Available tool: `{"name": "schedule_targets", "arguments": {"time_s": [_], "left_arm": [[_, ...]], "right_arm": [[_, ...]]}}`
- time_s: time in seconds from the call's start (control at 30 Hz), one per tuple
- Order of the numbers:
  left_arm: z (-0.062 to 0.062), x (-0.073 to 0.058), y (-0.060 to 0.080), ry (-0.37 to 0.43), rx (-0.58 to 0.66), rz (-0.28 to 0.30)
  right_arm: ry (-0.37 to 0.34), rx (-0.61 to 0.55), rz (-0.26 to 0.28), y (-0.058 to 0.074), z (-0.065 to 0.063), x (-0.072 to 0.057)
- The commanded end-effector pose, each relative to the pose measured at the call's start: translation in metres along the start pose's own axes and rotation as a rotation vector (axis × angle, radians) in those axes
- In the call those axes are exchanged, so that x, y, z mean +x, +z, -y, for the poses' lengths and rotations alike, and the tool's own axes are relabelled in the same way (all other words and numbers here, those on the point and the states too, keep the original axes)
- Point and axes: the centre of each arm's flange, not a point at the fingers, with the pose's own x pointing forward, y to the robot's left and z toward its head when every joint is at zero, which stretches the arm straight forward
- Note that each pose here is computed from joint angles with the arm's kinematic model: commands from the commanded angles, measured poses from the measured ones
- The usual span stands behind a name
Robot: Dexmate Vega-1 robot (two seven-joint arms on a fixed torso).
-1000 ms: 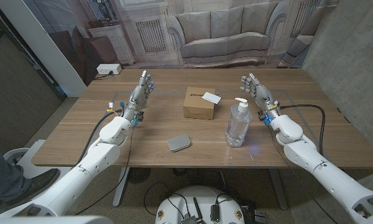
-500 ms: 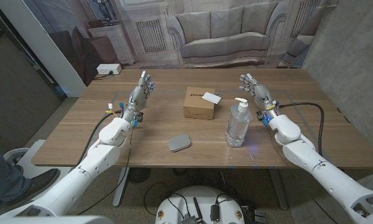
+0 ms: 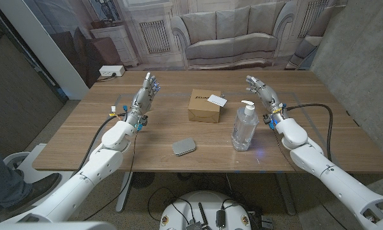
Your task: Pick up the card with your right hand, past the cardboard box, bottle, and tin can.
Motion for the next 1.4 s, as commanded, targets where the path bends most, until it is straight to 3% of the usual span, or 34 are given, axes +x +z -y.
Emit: {"name": "schedule_targets", "arguments": {"time_s": [0.03,0.87,1.27,1.4], "left_arm": [[0.002,-0.003,0.006,0.003,0.012,0.0],[0.008,-0.003,0.005,0.024,-0.001,0.023],[0.011,-0.002,0.003,0.012,-0.021,0.012],[0.011,-0.002,0.004,0.015,-0.023,0.012]], "right_arm": [[-0.023,-0.107,0.02,0.005,0.001,0.001],[-0.049,-0.202,0.065,-0.001,0.005,0.009],[-0.063,-0.302,0.087,0.0,0.0,0.017],[-0.103,-0.327,0.102,0.0,-0.002,0.017]]}}
